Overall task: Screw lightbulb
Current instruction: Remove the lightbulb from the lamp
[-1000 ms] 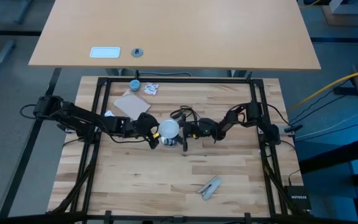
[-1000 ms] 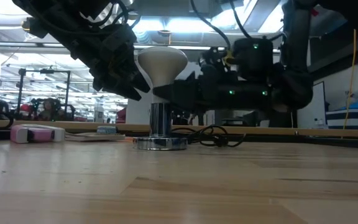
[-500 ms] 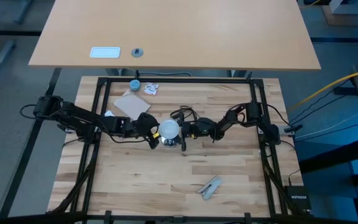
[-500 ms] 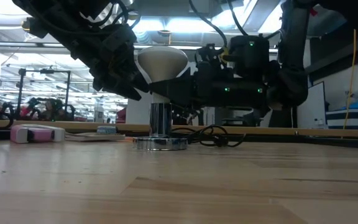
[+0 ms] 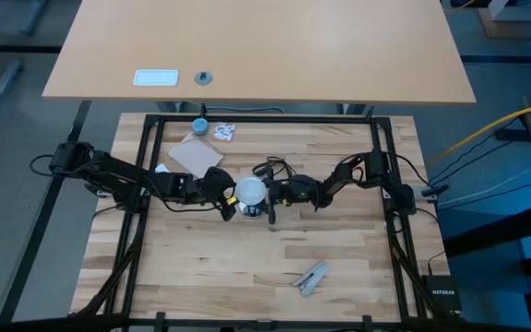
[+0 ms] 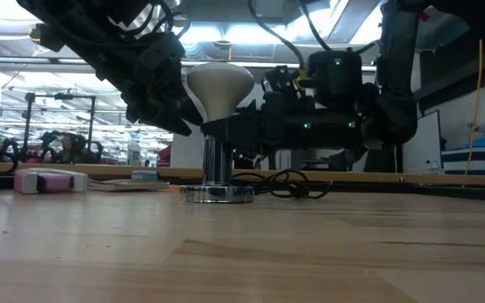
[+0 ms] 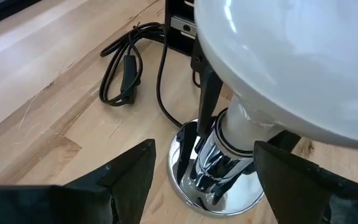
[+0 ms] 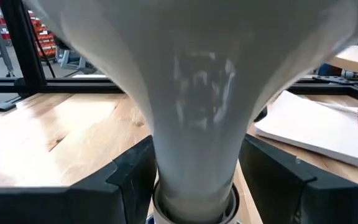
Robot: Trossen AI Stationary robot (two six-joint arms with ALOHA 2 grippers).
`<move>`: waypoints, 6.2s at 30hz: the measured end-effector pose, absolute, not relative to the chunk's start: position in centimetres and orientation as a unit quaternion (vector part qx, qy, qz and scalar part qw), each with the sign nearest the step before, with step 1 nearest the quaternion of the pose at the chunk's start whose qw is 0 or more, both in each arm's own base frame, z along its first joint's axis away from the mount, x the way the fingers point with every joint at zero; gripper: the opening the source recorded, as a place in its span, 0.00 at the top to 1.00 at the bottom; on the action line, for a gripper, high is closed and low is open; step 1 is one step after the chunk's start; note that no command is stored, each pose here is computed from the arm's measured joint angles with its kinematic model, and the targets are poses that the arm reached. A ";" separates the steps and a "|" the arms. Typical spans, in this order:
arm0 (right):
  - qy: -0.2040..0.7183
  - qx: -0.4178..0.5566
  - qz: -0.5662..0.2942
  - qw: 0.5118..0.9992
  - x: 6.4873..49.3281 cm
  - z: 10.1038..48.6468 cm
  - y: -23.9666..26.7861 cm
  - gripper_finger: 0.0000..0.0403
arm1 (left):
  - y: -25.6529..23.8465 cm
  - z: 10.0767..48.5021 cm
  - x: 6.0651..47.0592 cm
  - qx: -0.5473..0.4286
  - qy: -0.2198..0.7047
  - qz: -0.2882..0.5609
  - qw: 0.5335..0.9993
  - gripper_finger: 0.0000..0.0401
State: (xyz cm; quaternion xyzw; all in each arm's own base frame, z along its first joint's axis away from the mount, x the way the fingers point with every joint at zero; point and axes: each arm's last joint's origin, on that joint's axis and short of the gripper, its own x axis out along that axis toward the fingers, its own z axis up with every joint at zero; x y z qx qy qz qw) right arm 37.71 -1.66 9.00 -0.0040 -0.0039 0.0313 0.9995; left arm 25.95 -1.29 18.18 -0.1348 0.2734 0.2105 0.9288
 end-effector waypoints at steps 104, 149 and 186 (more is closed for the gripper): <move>-0.112 -0.055 0.032 0.992 39.3 12.0 -1.7 0.59 | -6.5 16.0 22.8 -0.306 0.189 0.405 0.841 0.35; -0.134 -0.071 0.038 0.988 39.1 12.4 -2.6 0.59 | -0.3 13.9 13.5 -0.436 0.037 0.287 0.852 0.56; -0.141 -0.071 0.037 0.987 39.1 12.6 -2.6 0.59 | -1.4 12.9 16.2 -0.517 0.042 0.241 0.820 0.58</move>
